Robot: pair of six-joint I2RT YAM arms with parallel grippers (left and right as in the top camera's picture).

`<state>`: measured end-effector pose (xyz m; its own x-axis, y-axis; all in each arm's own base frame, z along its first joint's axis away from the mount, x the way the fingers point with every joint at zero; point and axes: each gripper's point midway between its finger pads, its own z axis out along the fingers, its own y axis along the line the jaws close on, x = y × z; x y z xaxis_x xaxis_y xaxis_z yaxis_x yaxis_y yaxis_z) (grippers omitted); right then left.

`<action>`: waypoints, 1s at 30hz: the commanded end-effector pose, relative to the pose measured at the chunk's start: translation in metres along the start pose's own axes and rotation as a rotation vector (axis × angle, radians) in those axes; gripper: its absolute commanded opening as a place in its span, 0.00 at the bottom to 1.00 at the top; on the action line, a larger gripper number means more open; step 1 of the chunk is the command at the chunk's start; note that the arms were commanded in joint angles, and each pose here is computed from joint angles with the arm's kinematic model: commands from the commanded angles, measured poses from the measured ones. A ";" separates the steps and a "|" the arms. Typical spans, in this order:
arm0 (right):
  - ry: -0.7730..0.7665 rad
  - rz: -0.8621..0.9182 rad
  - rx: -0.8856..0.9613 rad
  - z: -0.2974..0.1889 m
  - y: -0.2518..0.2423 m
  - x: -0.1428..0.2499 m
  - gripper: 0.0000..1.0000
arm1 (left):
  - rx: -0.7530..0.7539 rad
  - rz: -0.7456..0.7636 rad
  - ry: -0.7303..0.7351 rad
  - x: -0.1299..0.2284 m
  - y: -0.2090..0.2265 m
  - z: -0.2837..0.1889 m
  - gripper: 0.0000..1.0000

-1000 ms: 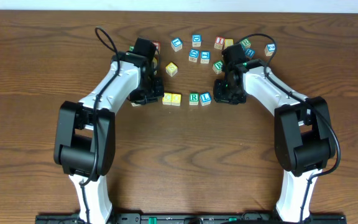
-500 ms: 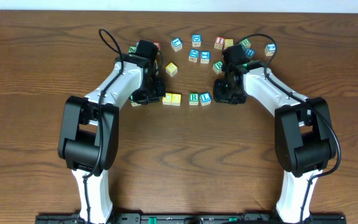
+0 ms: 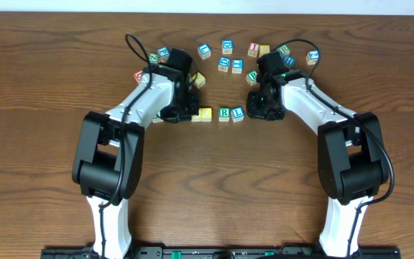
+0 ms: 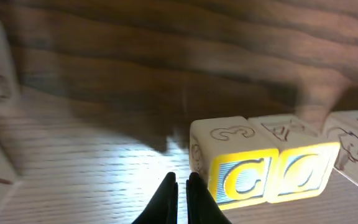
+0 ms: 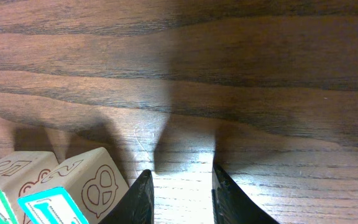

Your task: Spell out CORL

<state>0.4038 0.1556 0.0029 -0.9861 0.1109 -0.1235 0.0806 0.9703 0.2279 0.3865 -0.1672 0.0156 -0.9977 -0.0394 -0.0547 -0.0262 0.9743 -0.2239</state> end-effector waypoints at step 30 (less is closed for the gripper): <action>0.007 0.001 -0.043 0.004 0.022 0.011 0.24 | 0.024 0.192 -0.025 -0.001 -0.021 0.009 0.07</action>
<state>0.4008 0.1782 0.0039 -0.9867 0.0989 -0.1292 0.0616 0.9620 0.2659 0.3943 -0.1847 0.0179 -0.9876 0.0836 -0.1330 0.1131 0.9660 -0.2326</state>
